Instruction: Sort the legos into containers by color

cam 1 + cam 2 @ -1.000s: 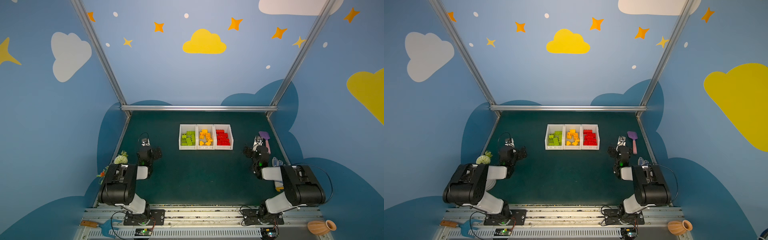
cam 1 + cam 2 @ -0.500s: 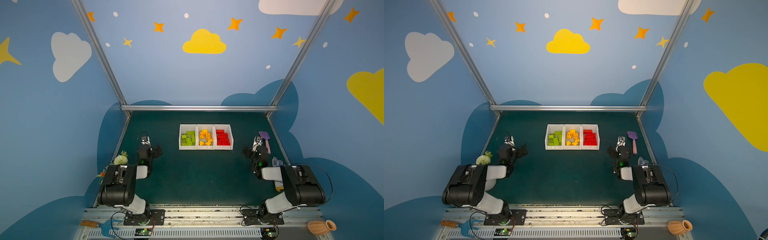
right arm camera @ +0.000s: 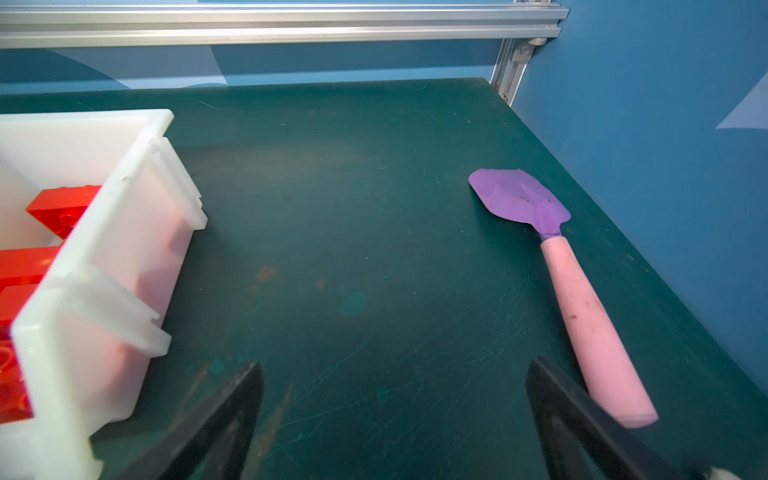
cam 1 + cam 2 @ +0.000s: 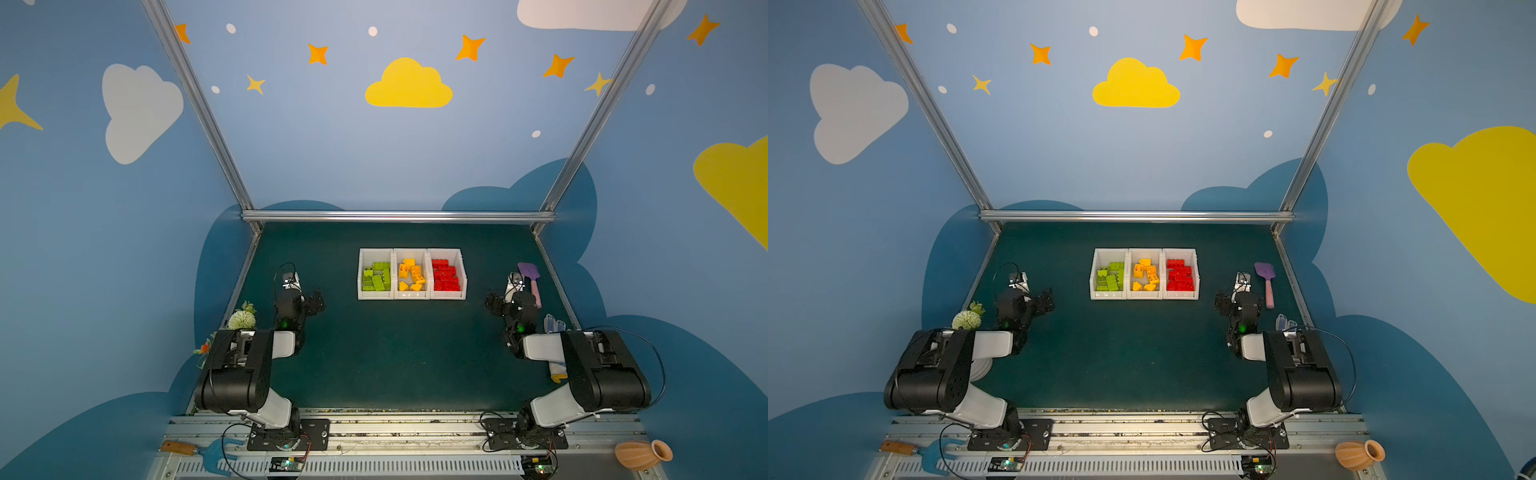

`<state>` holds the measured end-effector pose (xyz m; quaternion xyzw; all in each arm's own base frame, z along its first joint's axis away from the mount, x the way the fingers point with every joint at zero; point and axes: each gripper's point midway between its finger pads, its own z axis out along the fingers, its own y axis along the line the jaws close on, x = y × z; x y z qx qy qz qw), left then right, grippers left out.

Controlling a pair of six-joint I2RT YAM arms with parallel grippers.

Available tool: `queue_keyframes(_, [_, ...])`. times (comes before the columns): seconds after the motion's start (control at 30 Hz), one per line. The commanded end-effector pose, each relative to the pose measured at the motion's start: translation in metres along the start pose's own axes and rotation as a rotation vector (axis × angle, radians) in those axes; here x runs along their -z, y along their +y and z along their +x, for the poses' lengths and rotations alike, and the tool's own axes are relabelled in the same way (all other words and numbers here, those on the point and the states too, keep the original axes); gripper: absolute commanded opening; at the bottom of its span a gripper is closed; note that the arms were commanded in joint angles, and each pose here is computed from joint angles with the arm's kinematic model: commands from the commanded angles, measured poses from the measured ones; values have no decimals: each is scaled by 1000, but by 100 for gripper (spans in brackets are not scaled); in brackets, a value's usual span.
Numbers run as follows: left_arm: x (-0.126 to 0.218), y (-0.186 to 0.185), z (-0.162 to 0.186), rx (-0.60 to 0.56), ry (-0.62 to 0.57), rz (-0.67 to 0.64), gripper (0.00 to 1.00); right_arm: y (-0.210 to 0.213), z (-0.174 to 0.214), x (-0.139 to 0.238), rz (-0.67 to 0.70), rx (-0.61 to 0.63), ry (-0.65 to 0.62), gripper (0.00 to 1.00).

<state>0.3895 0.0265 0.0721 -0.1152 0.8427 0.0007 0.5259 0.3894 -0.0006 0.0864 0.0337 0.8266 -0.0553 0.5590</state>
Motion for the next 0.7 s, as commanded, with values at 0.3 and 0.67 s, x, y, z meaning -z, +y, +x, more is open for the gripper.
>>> queue_keyframes(0.3, [1,-3,-8,5,-21,11,100,-1,-6,0,0,-15,-11,97])
queue_keyframes(0.67, [1,-3,-9,5,-22,10,100,-1,-5,0,1,-14,-8,97])
